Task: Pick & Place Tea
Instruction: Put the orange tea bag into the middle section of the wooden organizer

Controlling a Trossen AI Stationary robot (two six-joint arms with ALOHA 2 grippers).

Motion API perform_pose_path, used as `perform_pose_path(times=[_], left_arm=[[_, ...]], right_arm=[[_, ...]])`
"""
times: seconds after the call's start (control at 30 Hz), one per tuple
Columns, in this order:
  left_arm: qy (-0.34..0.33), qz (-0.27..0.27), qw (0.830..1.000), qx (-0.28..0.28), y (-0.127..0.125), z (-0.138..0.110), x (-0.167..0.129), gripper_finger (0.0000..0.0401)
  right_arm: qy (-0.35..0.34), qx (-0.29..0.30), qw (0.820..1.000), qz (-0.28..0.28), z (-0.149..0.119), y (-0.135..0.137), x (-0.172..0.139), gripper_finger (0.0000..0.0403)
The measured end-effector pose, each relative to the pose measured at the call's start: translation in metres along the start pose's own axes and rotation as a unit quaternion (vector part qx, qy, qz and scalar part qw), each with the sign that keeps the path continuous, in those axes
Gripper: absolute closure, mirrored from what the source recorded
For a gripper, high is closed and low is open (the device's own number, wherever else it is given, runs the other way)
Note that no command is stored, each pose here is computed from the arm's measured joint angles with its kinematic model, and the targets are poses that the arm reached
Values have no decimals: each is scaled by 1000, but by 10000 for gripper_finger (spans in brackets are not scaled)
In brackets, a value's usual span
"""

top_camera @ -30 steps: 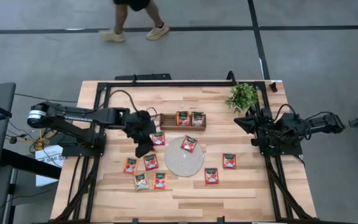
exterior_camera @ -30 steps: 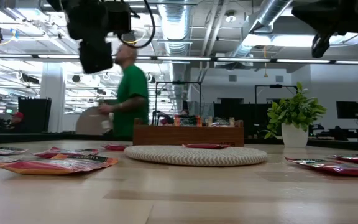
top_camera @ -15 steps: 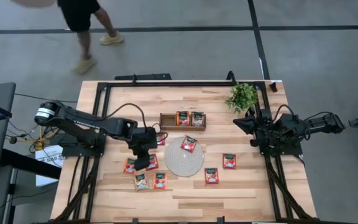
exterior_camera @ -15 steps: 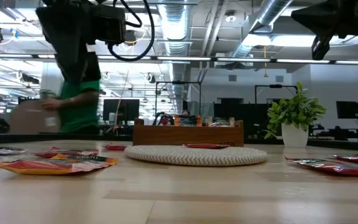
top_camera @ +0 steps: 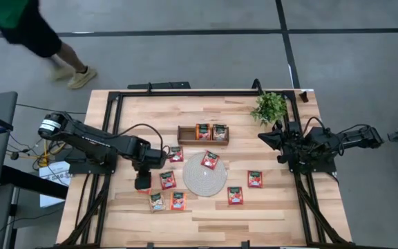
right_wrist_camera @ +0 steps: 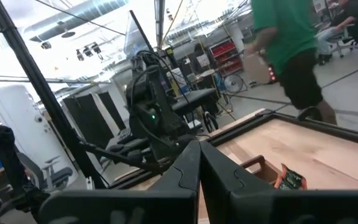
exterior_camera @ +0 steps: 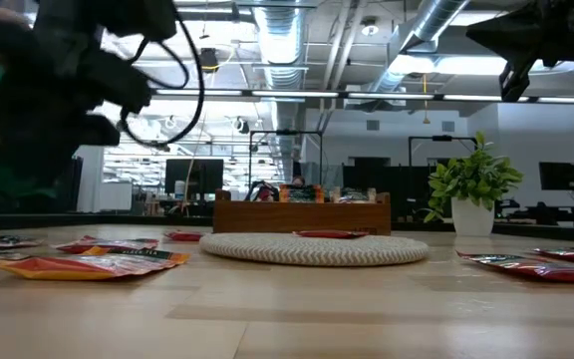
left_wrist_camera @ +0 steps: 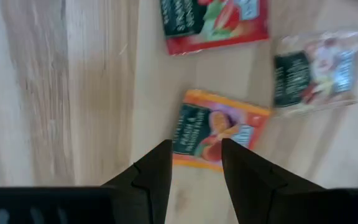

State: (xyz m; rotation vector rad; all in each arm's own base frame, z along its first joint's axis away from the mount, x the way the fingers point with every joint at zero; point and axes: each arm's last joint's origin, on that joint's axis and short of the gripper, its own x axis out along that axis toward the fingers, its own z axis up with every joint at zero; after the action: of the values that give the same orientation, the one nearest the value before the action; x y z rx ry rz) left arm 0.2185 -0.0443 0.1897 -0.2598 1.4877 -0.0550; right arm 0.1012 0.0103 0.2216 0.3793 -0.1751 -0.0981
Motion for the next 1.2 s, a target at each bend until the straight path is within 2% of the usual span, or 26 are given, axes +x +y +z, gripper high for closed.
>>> perform_pose_path(times=[0.3, 0.7, 1.2], left_arm=[[-2, 21, 1000, 21, 10, -12, 23, 270], [-11, -1, 999, 44, 12, -15, 34, 270], [-10, 11, 999, 45, 14, -15, 42, 270]], right_arm=[[0, 0, 1000, 0, 0, 0, 0, 403], [0, 0, 1000, 0, 0, 0, 0, 403], [-2, -1, 1000, -11, 0, -1, 0, 403]])
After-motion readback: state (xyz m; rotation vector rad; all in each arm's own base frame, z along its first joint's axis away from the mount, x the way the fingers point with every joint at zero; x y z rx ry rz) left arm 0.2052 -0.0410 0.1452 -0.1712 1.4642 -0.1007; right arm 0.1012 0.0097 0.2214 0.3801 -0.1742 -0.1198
